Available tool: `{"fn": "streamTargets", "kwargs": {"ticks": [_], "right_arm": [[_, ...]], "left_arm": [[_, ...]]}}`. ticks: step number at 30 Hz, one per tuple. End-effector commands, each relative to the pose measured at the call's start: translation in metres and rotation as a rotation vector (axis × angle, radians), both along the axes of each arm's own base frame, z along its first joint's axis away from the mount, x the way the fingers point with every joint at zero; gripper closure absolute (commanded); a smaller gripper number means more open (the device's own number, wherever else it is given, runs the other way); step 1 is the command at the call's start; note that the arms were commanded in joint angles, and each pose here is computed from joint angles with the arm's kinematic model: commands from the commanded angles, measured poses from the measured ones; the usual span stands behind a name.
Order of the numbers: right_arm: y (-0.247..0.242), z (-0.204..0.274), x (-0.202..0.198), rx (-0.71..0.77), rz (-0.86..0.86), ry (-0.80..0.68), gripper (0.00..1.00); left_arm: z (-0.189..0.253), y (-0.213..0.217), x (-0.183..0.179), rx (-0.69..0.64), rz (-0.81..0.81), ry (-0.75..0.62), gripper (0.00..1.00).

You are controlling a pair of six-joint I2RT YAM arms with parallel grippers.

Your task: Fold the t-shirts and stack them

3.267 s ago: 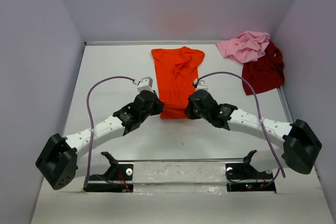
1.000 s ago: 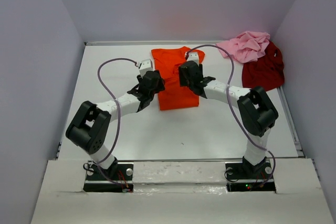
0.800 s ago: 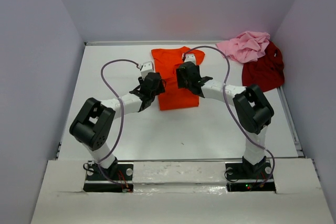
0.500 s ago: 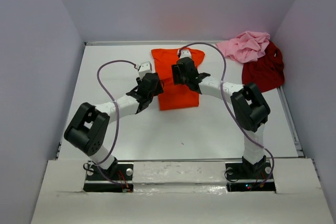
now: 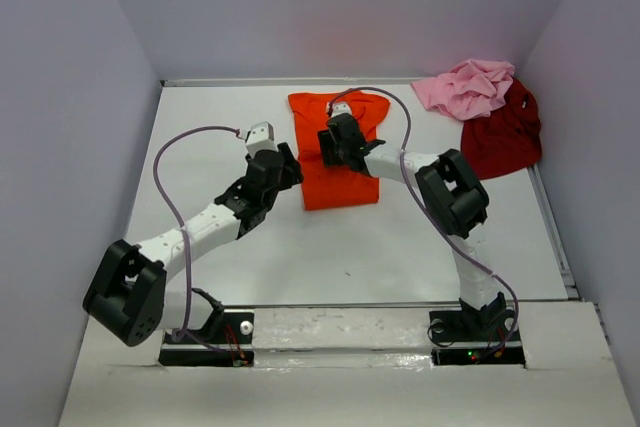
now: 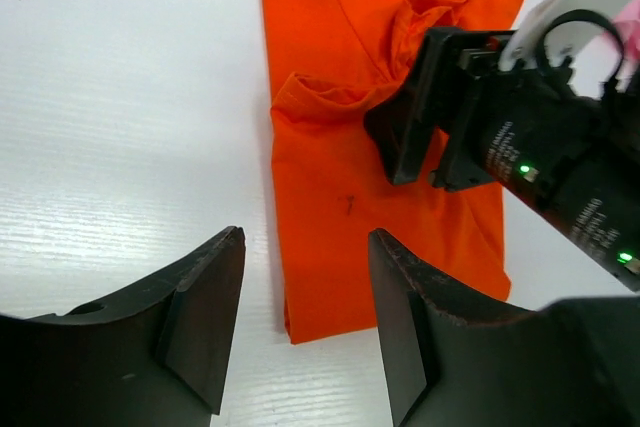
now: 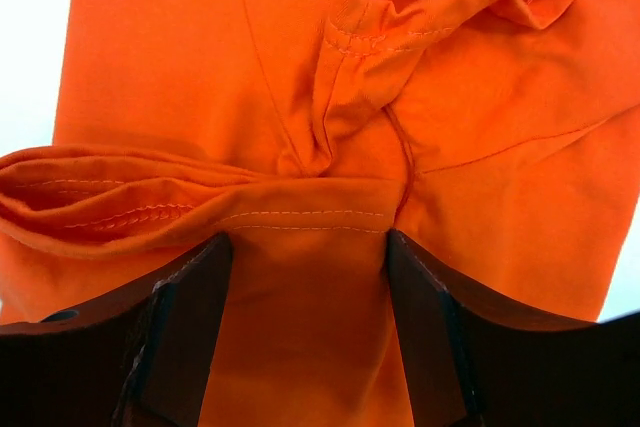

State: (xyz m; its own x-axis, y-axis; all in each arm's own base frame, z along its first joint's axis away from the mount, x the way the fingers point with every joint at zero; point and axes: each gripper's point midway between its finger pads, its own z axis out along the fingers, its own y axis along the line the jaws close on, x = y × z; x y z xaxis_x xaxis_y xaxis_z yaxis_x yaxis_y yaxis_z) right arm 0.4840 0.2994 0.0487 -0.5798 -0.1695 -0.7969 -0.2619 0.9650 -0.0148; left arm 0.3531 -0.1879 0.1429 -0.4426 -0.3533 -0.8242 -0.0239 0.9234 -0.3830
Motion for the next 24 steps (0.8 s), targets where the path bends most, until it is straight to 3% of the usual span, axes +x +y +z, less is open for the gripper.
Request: {"fn": "streamTargets", "kwargs": {"ticks": [1,8,10,11,14,18,24], "right_arm": [[0.006,0.022,0.021,0.038,0.006,-0.057,0.32],[0.000,0.009,0.026,0.042,-0.009,-0.032,0.34],[-0.004,0.005,0.025,0.052,-0.017,-0.019,0.48],[-0.003,0.004,0.024,0.057,-0.017,-0.013,0.63],[-0.004,-0.002,0.022,0.054,-0.017,-0.001,0.85],[-0.008,-0.005,0.022,0.057,-0.019,0.009,0.99],[-0.012,-0.003,0.021,0.048,-0.032,0.003,1.00]], "left_arm": [[0.038,0.001,-0.007,-0.074,-0.009,-0.093,0.39],[0.045,0.004,-0.018,-0.081,-0.028,-0.108,0.39],[0.046,0.005,-0.020,-0.084,-0.029,-0.107,0.39],[0.046,0.005,-0.021,-0.086,-0.031,-0.108,0.39],[0.046,0.007,-0.023,-0.087,-0.029,-0.109,0.39],[0.051,0.009,-0.025,-0.093,-0.025,-0.120,0.39],[0.058,0.012,-0.029,-0.099,-0.027,-0.132,0.39]]}}
